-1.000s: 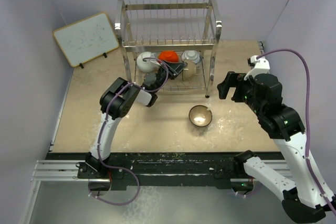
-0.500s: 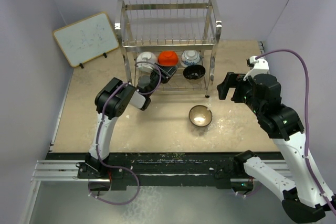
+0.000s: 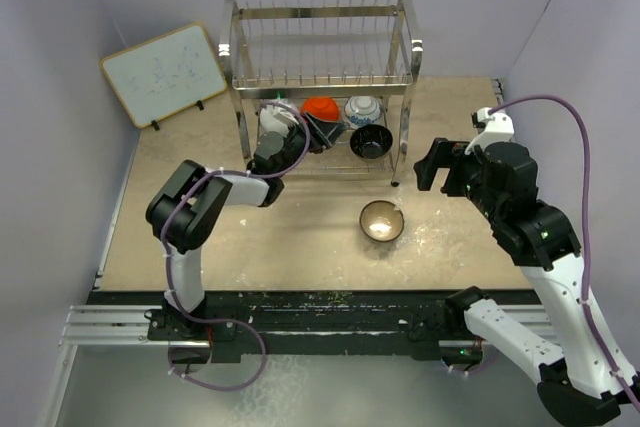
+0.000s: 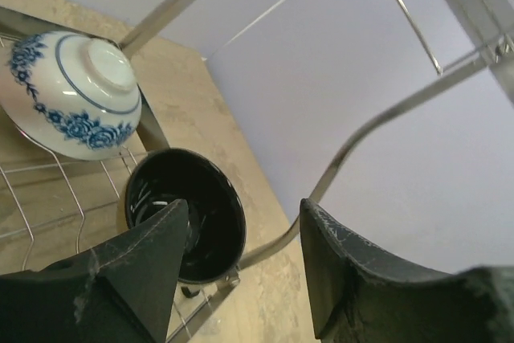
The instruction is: Load the bowls into the dish rack
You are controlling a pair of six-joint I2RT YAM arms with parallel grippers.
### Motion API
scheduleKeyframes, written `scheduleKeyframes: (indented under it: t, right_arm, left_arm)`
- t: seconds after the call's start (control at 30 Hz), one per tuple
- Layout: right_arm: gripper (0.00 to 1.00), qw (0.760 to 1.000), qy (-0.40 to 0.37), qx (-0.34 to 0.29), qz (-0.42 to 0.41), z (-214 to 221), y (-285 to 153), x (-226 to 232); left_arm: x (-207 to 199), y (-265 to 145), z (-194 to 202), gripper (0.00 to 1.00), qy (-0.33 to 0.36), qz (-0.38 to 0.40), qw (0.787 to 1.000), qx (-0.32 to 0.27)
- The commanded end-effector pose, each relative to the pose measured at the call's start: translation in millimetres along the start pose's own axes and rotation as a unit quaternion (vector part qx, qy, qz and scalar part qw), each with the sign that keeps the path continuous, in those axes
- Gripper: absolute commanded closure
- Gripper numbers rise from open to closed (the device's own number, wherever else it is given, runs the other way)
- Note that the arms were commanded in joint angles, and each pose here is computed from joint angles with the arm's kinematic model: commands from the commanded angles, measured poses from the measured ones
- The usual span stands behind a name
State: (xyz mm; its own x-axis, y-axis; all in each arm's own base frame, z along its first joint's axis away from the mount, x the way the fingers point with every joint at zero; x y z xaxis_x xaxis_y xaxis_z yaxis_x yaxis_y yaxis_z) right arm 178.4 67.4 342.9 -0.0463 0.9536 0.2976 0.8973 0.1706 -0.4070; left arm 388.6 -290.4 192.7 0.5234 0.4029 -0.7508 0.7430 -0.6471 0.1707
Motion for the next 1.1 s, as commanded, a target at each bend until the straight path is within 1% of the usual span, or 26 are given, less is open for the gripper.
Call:
scheduleKeyframes:
  t: [0.0, 0.17, 0.23, 0.37, 0.47, 0.53, 0.7, 0.77, 0.9, 1.07]
  right_arm:
    - [0.01, 1.000, -0.002, -0.024, 0.000, -9, -4, 0]
    - [0.01, 1.000, 0.000, -0.027, -0.002, -10, -6, 0]
    - [0.01, 1.000, 0.001, -0.027, -0.002, -11, -6, 0]
    - [0.01, 1.000, 0.001, -0.026, 0.001, -9, -8, -1]
    - [0.01, 1.000, 0.002, -0.025, 0.002, -8, -8, -2]
    - [0.01, 1.000, 0.003, -0.024, 0.003, -7, -8, -2]
    - [0.01, 1.000, 0.006, -0.026, 0.001, -7, -9, -2]
    - [0.01, 1.000, 0.008, -0.027, -0.001, -8, -9, -1]
    - [0.01, 1.000, 0.010, -0.029, -0.006, -10, -8, 1]
    - [0.01, 0.999, 0.011, -0.032, -0.007, -13, -8, 2]
  left_arm:
    - [-8, -14, 18, 0.39, 0.067, -0.002, 0.997, 0.048]
    - [1, -32, 36, 0.39, 0.060, -0.007, 0.996, 0.063]
    - [-1, -36, 43, 0.39, 0.066, -0.004, 0.995, 0.070]
    - [-16, -43, 50, 0.38, 0.102, 0.014, 0.992, 0.079]
    - [-32, -48, 54, 0.38, 0.146, 0.021, 0.985, 0.090]
    - [-49, -51, 59, 0.37, 0.187, 0.025, 0.977, 0.103]
    - [-72, -56, 65, 0.36, 0.284, 0.013, 0.951, 0.122]
    - [-74, -56, 67, 0.35, 0.321, 0.001, 0.938, 0.134]
    - [-71, -48, 68, 0.31, 0.389, -0.010, 0.909, 0.147]
    - [-62, -33, 72, 0.23, 0.469, -0.017, 0.868, 0.161]
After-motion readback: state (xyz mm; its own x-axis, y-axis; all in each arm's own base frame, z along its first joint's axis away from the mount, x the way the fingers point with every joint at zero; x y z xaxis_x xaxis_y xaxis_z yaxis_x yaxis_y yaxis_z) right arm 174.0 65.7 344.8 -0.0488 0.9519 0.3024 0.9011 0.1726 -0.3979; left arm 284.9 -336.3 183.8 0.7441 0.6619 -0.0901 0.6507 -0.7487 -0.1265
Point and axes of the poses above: each gripper's point midway between its finger pads, its own y axis out along the fingers, its own x axis along the line the jaws close on, z = x × y, the point moved 7 cm from there along -y, back along the fingers, and after that the axes turned 6 degrees about y, right-handed, at the moved point
